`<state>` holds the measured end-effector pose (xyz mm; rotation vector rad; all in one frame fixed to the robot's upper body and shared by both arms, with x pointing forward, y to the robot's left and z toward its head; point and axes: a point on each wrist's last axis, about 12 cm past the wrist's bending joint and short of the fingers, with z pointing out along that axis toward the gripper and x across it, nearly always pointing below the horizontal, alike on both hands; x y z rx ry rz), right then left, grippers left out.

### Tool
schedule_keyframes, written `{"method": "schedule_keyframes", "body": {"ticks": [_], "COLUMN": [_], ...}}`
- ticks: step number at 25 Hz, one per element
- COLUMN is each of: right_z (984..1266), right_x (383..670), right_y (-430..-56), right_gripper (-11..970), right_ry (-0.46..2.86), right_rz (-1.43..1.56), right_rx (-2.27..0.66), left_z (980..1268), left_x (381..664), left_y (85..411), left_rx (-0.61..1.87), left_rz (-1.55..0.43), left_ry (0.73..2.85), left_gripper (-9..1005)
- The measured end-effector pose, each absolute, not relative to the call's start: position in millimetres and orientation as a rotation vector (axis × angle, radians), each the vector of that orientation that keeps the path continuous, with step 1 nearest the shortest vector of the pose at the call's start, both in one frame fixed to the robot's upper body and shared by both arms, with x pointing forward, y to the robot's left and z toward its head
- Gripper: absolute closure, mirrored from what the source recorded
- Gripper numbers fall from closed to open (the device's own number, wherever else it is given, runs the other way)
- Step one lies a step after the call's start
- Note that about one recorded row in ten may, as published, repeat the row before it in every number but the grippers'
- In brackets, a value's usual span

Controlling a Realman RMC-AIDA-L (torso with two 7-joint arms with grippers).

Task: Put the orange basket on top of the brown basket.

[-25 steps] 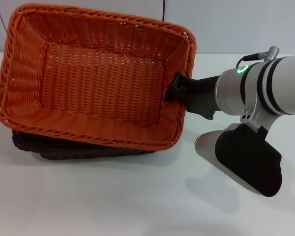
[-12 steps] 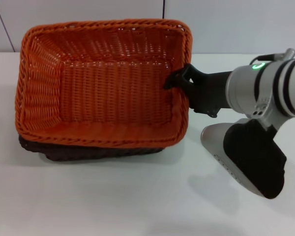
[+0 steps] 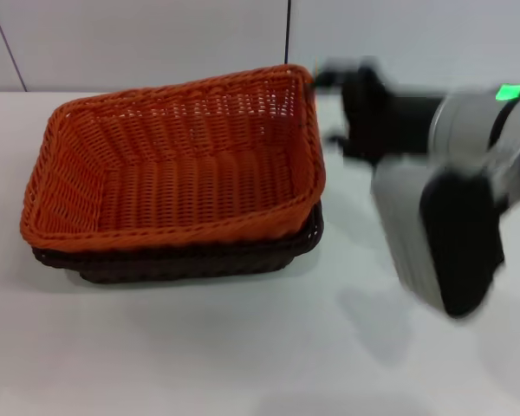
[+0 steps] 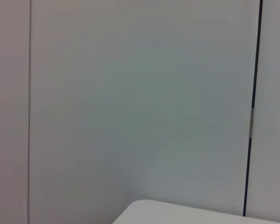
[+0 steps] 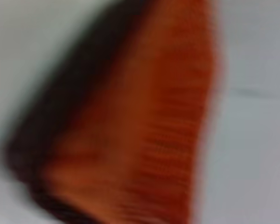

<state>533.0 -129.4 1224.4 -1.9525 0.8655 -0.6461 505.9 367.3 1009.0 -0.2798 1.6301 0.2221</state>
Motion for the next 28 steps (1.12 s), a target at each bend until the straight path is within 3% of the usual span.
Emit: {"method": "schedule_keyframes", "body": {"ticks": [2, 3, 4, 6, 7, 10, 11, 12, 16, 21, 28], "right_z": [1236.5, 1246.4, 1246.4, 1237.8, 1237.8, 1200.6, 1172.3, 1172.3, 1120.4, 1070.9, 1061.8], "right_x": [541.2, 552.6, 552.6, 568.9, 568.9, 573.2, 568.7, 568.7, 543.3, 494.1, 478.3], "right_y": [-137.1, -152.3, -152.3, -189.0, -189.0, -236.9, -261.9, -261.9, -308.3, -344.9, -347.8], "right_gripper": [308, 308, 308, 308, 308, 308, 308, 308, 308, 308, 308], "right_ry": [0.964, 1.09, 1.09, 1.305, 1.305, 1.462, 1.495, 1.495, 1.434, 1.311, 1.23], "right_rz": [-0.646, -0.607, -0.607, -0.451, -0.451, -0.234, -0.139, -0.139, -0.161, -0.238, -0.264], "right_rx": [-1.74, -1.466, -1.466, -1.019, -1.019, -0.526, -0.273, -0.273, 0.109, 0.349, 0.368], "left_z": [1009.7, 1010.3, 1010.9, 1012.7, 1013.6, 1015.5, 1016.1, 1016.5, 1019.2, 1020.4, 1019.3], "left_x": [506.9, 507.5, 507.9, 508.6, 508.7, 509.0, 509.1, 509.3, 509.7, 505.6, 499.7], "left_y": [366.9, 366.6, 366.3, 365.4, 364.9, 364.2, 364.2, 364.1, 365.5, 370.3, 373.8], "left_rx": [-0.276, -0.276, -0.277, -0.279, -0.279, -0.281, -0.285, -0.288, -0.287, -0.302, -0.308], "left_rz": [0.222, 0.221, 0.219, 0.213, 0.212, 0.208, 0.204, 0.201, 0.2, 0.216, 0.229], "left_ry": [1.628, 1.625, 1.62, 1.607, 1.599, 1.582, 1.576, 1.572, 1.553, 1.534, 1.527], "left_gripper": [212, 212, 212, 212, 212, 212, 212, 212, 211, 211, 211]}}
